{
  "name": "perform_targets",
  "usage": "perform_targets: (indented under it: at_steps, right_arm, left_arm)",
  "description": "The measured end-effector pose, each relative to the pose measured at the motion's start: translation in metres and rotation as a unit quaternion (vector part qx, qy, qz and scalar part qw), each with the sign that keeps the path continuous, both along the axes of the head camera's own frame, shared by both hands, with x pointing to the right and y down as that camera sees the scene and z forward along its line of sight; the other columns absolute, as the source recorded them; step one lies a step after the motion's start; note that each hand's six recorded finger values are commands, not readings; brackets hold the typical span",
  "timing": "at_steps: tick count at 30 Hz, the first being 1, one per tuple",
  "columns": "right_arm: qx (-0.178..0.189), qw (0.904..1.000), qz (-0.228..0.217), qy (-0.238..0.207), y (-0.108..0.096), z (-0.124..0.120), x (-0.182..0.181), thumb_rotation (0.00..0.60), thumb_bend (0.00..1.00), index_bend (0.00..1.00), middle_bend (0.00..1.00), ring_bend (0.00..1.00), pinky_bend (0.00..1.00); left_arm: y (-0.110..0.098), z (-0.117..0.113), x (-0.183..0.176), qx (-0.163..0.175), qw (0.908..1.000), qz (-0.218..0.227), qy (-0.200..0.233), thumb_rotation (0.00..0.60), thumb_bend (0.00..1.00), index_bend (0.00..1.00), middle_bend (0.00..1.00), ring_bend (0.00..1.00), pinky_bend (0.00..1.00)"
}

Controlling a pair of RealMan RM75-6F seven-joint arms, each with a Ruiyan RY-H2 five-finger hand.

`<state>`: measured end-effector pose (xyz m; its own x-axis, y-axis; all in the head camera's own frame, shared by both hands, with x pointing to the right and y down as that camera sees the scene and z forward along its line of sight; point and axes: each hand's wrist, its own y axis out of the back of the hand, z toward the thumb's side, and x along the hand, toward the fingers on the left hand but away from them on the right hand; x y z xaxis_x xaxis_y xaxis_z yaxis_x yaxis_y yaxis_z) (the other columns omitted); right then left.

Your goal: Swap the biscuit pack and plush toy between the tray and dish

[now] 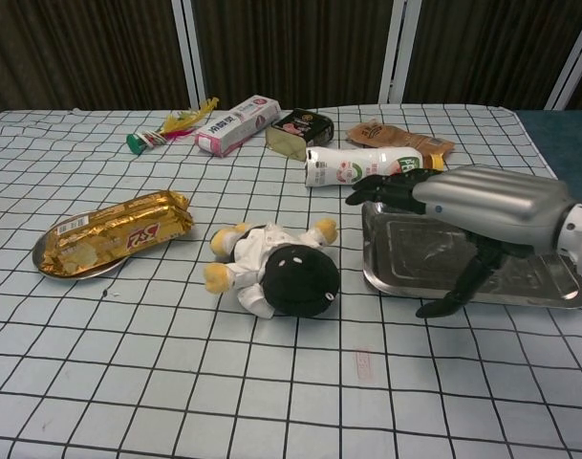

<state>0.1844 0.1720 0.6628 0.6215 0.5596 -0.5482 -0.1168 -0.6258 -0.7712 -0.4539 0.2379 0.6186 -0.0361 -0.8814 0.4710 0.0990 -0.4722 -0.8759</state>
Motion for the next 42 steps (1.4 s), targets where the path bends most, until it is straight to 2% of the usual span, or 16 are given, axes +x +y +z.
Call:
perform_targets:
  at_steps: [10,17,20,24,29,32,36,42]
  right_arm:
    - [-0.037,0.9990,-0.023,-0.008,-0.012,0.031,-0.057,0.600,0.06,0.02,0.00,0.00,0.00]
    - [-0.038,0.9990,-0.020,-0.013,-0.019,0.051,-0.084,0.600,0.06,0.11,0.01,0.00,0.00]
    - [-0.041,0.9989,-0.011,-0.021,-0.022,0.059,-0.093,0.600,0.06,0.16,0.06,0.02,0.00]
    - [-0.051,0.9978,0.006,-0.043,-0.025,0.067,-0.106,0.600,0.06,0.32,0.23,0.18,0.04]
    - [-0.031,0.9968,0.020,-0.071,-0.029,0.069,-0.115,0.600,0.06,0.69,0.51,0.51,0.27]
    - [-0.004,0.9963,0.027,-0.081,-0.033,0.067,-0.115,0.600,0.08,0.84,0.63,0.62,0.42]
    - [0.024,0.9945,0.042,-0.093,-0.035,0.065,-0.110,0.600,0.11,0.89,0.67,0.66,0.52]
    - [0.053,0.9931,0.059,-0.087,-0.039,0.054,-0.091,0.600,0.11,0.90,0.67,0.67,0.56]
  left_arm:
    - [-0.001,0.000,-0.003,-0.007,0.9999,-0.008,0.007,0.600,0.42,0.16,0.12,0.04,0.15]
    - [-0.002,-0.001,-0.006,-0.007,0.9997,-0.014,0.020,0.600,0.42,0.15,0.13,0.05,0.15]
    - [-0.002,0.000,-0.007,-0.010,0.9996,-0.016,0.023,0.600,0.42,0.15,0.14,0.05,0.15]
    - [-0.002,0.000,-0.006,-0.014,0.9995,-0.014,0.026,0.600,0.42,0.15,0.14,0.05,0.15]
    - [-0.001,0.000,-0.007,-0.018,0.9993,-0.016,0.030,0.600,0.42,0.15,0.15,0.05,0.15]
    - [-0.001,0.000,-0.007,-0.019,0.9992,-0.017,0.031,0.600,0.42,0.15,0.15,0.05,0.15]
    - [-0.001,0.000,-0.006,-0.020,0.9992,-0.016,0.032,0.600,0.42,0.15,0.15,0.05,0.15]
    - [0.000,0.000,-0.004,-0.023,0.9991,-0.013,0.032,0.600,0.42,0.15,0.15,0.05,0.15]
